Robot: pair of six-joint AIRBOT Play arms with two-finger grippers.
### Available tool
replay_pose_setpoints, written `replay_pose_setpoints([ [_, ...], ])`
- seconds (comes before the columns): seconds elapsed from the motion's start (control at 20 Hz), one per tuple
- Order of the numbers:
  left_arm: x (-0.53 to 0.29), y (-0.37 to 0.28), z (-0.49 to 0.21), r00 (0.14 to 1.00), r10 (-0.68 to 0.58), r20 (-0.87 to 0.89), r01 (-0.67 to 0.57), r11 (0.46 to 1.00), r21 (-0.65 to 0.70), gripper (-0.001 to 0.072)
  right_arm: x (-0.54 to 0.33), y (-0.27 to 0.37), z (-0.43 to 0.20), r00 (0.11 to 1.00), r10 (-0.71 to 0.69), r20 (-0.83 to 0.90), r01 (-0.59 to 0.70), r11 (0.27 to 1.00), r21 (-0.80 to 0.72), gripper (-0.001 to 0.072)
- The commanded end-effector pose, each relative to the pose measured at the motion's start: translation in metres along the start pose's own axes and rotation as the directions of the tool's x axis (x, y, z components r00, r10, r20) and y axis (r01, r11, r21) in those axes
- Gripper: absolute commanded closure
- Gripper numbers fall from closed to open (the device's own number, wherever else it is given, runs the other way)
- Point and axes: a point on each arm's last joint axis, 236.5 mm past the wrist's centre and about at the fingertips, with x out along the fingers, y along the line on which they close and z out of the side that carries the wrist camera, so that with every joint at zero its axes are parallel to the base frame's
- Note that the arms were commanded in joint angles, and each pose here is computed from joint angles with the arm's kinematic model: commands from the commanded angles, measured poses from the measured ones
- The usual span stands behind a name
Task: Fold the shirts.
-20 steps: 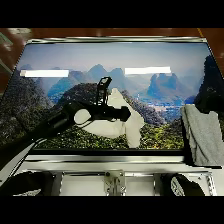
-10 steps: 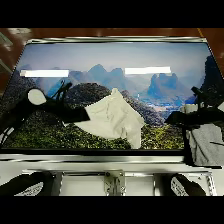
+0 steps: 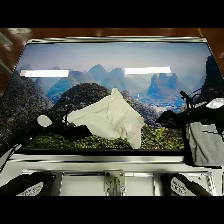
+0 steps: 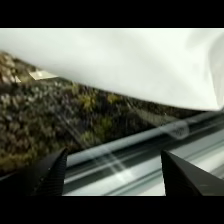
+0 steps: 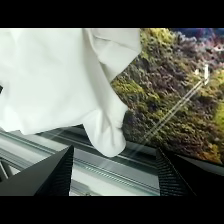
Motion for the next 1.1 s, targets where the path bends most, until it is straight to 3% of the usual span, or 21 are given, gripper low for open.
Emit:
replay_pose_setpoints([
  [0.0,0.018,0.001,0.022,0.996,-0.037,0.083,0.039,0.999,-0.028,0.0011,0.004,-0.003,-0.005,1.0,0.0,-0.024,0.0,1.0,0.005,0.0076],
  [0.25,0.042,0.011,0.034,0.993,-0.061,0.096,0.071,0.993,-0.098,0.0014,0.015,-0.005,-0.02,0.998,0.021,-0.066,-0.019,0.999,0.04,0.0076],
  [0.4,0.051,0.018,0.035,0.995,-0.052,0.088,0.064,0.988,-0.141,0.0266,0.023,-0.005,-0.029,0.995,0.043,-0.085,-0.035,0.995,0.095,0.0076],
  [0.45,0.051,0.018,0.038,0.993,-0.054,0.103,0.069,0.986,-0.151,0.0404,0.029,-0.005,-0.037,0.993,0.046,-0.109,-0.035,0.994,0.1,0.0076],
  [0.5,0.049,0.016,0.042,0.992,-0.061,0.113,0.078,0.985,-0.154,0.06,0.039,-0.003,-0.049,0.988,0.042,-0.148,-0.028,0.995,0.091,0.0076],
  [0.55,0.047,0.01,0.045,0.991,-0.072,0.114,0.086,0.988,-0.126,0.0673,0.051,0.0,-0.061,0.982,0.03,-0.185,-0.018,0.998,0.068,0.0075],
  [0.75,0.031,-0.025,0.042,0.984,-0.176,0.027,0.175,0.983,0.052,0.0674,0.095,0.007,-0.089,0.96,-0.048,-0.277,0.032,0.998,-0.063,0.0075],
  [1.05,0.003,-0.032,0.056,0.973,-0.227,0.044,0.224,0.973,0.057,0.0674,0.141,0.027,-0.089,0.957,-0.022,-0.289,0.006,0.999,-0.054,0.0078],
])
